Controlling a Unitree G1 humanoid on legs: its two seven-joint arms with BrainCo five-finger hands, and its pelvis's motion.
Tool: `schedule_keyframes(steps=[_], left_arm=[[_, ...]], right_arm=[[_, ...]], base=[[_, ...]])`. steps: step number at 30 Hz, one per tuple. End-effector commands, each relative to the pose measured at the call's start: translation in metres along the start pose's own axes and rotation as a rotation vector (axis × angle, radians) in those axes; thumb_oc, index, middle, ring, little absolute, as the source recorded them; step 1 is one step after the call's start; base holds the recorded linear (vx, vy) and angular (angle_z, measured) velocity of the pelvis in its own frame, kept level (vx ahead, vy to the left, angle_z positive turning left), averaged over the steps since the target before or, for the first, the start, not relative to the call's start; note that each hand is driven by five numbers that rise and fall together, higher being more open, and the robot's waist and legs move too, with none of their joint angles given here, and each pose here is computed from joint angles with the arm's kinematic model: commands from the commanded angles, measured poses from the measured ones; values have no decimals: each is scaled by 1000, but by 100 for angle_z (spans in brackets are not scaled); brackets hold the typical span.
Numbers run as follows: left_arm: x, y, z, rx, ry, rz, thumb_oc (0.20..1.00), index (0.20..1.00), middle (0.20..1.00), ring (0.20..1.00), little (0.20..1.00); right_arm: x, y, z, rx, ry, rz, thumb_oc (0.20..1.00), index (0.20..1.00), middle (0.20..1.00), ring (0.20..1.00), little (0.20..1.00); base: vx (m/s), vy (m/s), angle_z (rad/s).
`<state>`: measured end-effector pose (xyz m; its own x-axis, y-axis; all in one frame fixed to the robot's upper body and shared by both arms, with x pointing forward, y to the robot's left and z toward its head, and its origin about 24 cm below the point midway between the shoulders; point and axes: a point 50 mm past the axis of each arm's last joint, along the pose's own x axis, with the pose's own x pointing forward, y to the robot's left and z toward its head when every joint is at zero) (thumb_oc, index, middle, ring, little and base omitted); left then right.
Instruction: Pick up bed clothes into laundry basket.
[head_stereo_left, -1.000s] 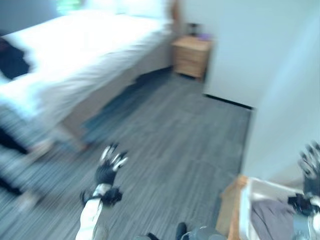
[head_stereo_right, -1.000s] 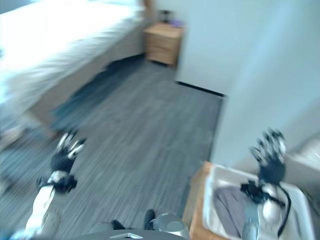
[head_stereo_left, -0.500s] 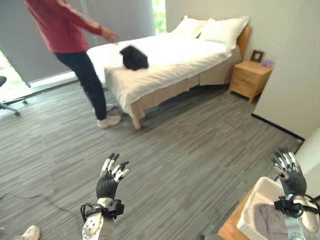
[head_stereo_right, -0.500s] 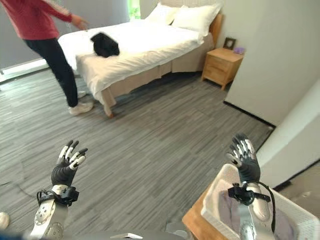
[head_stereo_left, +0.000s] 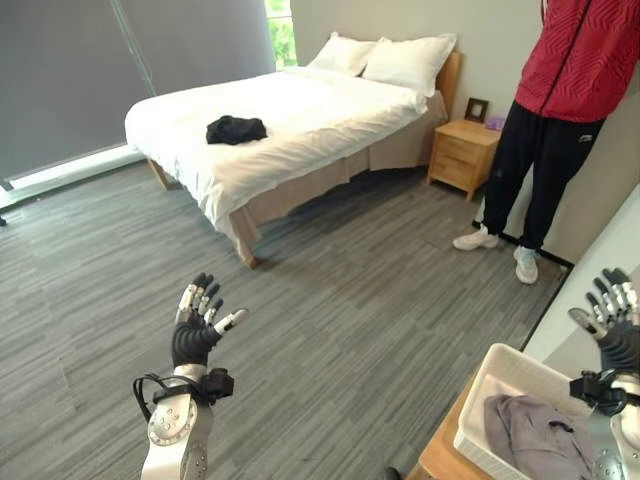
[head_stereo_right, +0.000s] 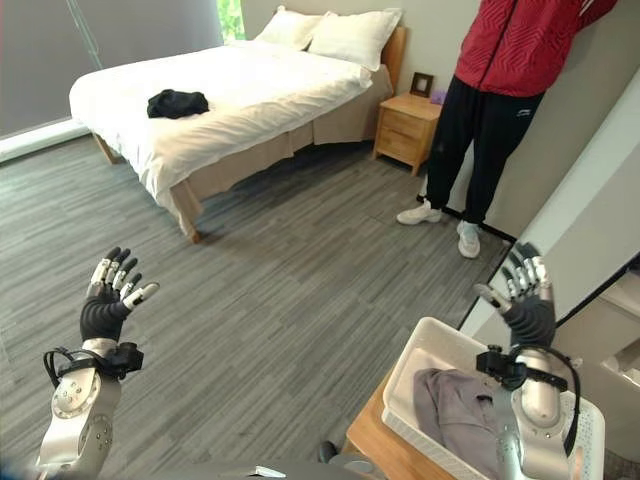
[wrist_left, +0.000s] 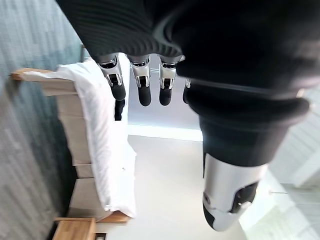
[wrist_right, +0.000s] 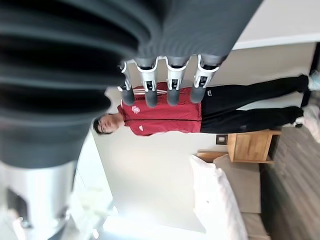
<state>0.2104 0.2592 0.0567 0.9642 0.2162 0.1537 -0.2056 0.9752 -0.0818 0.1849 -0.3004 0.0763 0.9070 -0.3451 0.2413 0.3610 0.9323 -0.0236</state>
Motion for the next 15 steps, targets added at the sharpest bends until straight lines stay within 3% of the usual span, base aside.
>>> schedule_keyframes(steps=[1, 10, 15], left_arm=[[23, -7, 42, 50, -203, -77, 1000, 1000, 1000, 1000, 1000], [31, -39, 29, -153, -165, -157, 1000, 1000, 1000, 1000, 1000], [36, -40, 24, -175, -151, -114, 1000, 1000, 1000, 1000, 1000]], right_arm=[[16, 8, 28, -15, -164, 41, 1000, 1000, 1000, 1000, 1000], [34, 4, 41, -3, -227, 39, 1000, 1000, 1000, 1000, 1000], [36, 3, 45, -8, -254, 11, 1000, 1000, 1000, 1000, 1000]], base=[[94, -129, 13], [17, -168, 19], [250, 123, 31]])
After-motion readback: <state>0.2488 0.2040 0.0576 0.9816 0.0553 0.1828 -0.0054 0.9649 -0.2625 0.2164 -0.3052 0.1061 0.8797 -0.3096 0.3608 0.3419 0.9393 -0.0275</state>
